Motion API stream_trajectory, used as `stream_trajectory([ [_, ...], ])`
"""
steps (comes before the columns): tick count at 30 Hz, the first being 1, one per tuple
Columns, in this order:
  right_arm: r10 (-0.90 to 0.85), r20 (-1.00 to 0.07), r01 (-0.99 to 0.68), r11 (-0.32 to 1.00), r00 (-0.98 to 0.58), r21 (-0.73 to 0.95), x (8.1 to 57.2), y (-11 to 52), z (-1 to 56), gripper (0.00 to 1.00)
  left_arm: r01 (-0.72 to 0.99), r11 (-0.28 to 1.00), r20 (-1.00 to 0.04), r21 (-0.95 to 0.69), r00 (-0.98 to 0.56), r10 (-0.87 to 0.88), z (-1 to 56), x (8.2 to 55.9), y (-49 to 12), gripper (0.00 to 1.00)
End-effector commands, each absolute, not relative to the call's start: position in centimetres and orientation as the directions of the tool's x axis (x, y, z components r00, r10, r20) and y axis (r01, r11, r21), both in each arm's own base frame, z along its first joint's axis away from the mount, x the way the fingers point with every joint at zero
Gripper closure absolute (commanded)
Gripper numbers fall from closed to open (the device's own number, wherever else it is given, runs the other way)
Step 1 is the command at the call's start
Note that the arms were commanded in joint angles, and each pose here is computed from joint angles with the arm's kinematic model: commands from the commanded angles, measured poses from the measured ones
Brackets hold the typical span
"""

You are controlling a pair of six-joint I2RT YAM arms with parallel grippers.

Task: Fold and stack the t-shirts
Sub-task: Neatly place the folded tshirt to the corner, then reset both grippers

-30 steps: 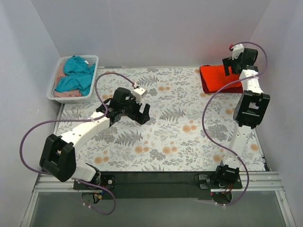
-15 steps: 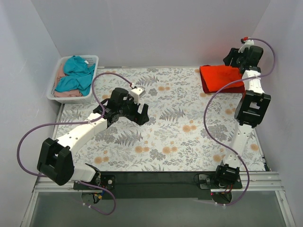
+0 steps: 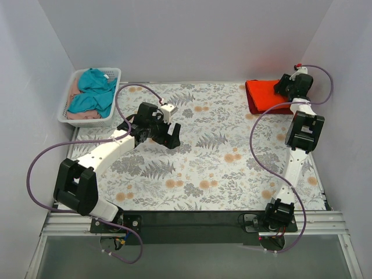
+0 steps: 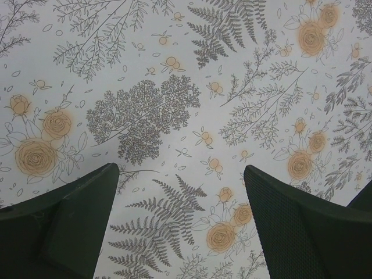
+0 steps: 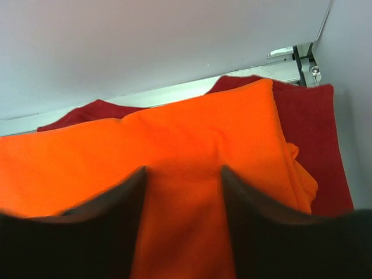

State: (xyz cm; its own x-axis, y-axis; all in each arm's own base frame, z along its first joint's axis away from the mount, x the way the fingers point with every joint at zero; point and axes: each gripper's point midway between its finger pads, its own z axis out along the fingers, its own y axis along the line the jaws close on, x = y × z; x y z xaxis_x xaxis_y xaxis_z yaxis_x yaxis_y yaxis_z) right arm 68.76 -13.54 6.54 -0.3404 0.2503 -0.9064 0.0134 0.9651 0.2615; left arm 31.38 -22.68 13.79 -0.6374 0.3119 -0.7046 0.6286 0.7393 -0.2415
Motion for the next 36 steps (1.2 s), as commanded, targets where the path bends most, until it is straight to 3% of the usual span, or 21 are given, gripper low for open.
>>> stream_trajectory([
  [1,0.268,-0.94,0.078,0.963,-0.212,0.257,69.5,-17.5,10.2,0.34,0.643,0.73,-0.729,-0.231,-0.611,0.307,15.7,32.1,-22.7,0.11],
  [4,0.264,-0.95,0.005,0.964,-0.169,0.267,69.3,-16.2,14.3,0.17,0.644,0.728,-0.732,-0.235,-0.61,0.303,15.9,32.0,-22.6,0.11],
  [11,0.271,-0.955,-0.181,0.94,-0.117,0.289,65.2,-11.8,24.4,0.02,0.639,0.721,-0.746,-0.268,-0.611,0.265,16.5,31.8,-23.0,0.11],
  [19,0.226,-0.936,-0.326,0.893,-0.271,0.31,56.4,-5.8,28.9,0.02,0.555,0.742,-0.71,-0.377,-0.687,0.153,19.6,33.0,-22.0,0.05],
  [22,0.154,-0.909,-0.364,0.881,-0.387,0.304,52.6,-3.9,27.2,0.02,0.512,0.772,-0.637,-0.376,-0.748,0.186,18.3,33.0,-21.2,0.05],
  [26,0.045,-0.868,-0.426,0.858,-0.495,0.287,46.1,-1.0,26.1,0.02,0.441,0.818,-0.613,-0.37,-0.777,0.142,18.4,33.3,-19.9,0.04],
  [30,-0.007,-0.734,-0.422,0.822,-0.679,0.382,38.7,1.5,21.1,0.02,0.386,0.841,-0.568,-0.378,-0.815,0.119,17.1,31.9,-18.1,0.03],
  [36,-0.071,-0.675,-0.459,0.785,-0.734,0.416,30.2,4.1,17.7,0.02,0.351,0.863,-0.535,-0.362,-0.837,0.116,14.8,28.3,-15.3,0.02],
])
